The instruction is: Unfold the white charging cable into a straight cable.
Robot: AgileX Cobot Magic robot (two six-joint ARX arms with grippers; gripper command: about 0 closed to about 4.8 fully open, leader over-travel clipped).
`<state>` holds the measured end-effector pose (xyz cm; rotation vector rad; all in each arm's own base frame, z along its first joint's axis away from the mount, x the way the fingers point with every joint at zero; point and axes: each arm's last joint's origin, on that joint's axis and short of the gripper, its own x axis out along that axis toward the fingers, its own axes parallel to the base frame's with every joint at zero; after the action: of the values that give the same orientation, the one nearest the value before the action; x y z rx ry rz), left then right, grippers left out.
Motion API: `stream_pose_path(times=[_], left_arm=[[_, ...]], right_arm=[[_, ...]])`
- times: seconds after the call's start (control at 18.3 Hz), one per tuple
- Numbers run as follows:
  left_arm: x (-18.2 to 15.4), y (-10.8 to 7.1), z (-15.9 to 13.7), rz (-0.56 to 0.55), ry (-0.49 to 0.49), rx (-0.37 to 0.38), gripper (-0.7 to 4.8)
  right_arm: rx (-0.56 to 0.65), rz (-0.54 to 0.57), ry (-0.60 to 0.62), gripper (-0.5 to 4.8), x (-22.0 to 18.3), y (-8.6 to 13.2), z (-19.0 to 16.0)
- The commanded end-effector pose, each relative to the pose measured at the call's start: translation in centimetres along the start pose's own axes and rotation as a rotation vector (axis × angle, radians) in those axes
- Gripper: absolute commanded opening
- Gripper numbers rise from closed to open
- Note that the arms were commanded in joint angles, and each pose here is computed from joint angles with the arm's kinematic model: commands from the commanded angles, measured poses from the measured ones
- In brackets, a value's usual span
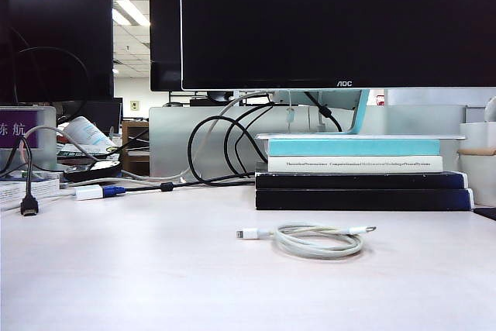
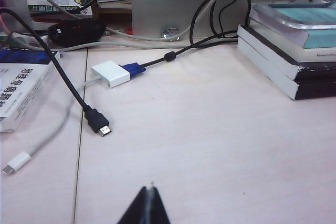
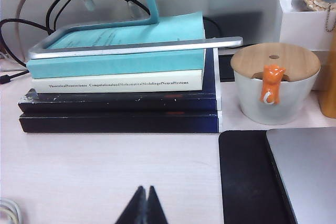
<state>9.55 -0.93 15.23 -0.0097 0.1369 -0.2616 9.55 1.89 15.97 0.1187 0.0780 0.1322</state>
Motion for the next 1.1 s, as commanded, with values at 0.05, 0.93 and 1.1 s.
stream_pose_path(times=[0.05,0.93,1.1], left_arm=[[0.0,0.0,-0.1,-0.013,0.011,-0.019,-0.04],[-2.3,-0.9,9.8,-0.17,-0.243,-0.109,-0.05],[-1.5,-0.8,13.4,-0.189,-0.23,-0.05,-0.05]], right_arm=[[-0.002,0.004,-0.008,-0.06,0.0,0.0,0.0],[0.007,0.023,-0.147,-0.06,-1.3,1.2,5.4],[0.005,0.0,-0.153,-0.06,-1.3,1.5,7.8]])
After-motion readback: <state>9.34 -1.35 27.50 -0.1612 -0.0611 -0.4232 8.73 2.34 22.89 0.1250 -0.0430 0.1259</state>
